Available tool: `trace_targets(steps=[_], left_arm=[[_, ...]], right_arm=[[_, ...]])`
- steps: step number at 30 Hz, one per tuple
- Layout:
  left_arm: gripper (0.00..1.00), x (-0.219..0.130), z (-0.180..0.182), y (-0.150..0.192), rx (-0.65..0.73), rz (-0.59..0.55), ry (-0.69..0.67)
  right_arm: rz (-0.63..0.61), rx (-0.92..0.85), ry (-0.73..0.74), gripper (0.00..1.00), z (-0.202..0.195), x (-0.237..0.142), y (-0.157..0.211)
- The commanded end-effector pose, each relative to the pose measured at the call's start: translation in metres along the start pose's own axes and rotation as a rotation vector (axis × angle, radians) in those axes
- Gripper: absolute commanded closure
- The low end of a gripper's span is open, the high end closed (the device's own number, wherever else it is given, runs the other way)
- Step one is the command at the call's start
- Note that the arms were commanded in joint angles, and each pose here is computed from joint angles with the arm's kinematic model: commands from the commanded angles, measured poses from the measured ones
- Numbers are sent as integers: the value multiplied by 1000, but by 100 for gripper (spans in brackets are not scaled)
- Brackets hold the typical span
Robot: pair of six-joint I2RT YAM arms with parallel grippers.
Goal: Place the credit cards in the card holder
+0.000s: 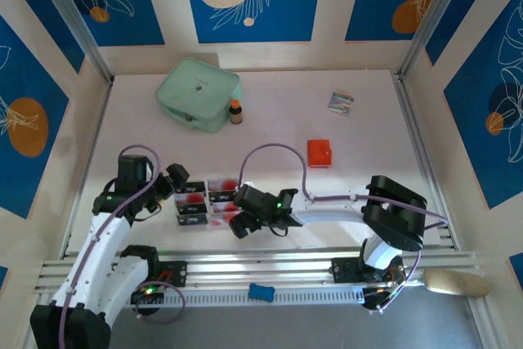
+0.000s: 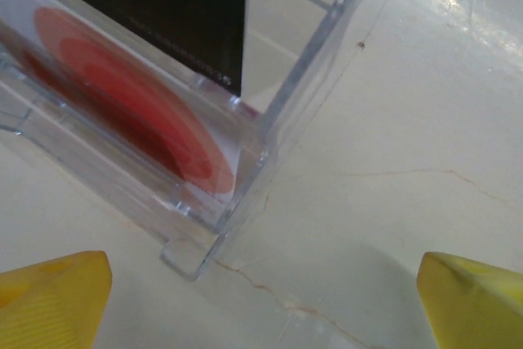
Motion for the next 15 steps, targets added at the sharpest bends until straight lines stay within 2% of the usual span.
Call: trace_targets(steps=[1,15], left_arm=[[0,4,1,3,-21,20,28],[0,17,-11,-4,-27,25,82]], right_arm=[[-27,2,18,4,5,3,-5],[-62,69,122,4,-14,17,-17]])
Point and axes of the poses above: each hand's point on the last joint's axis, 136 mm out from that joint toward the fingers, its own x axis out along the fingers, its own z axis along the line the jaws close on, y = z × x, the point moved 9 cm from there along -x, back along the fingers, and after that the axes turned 10 degrees about x, right-handed, at the moved point
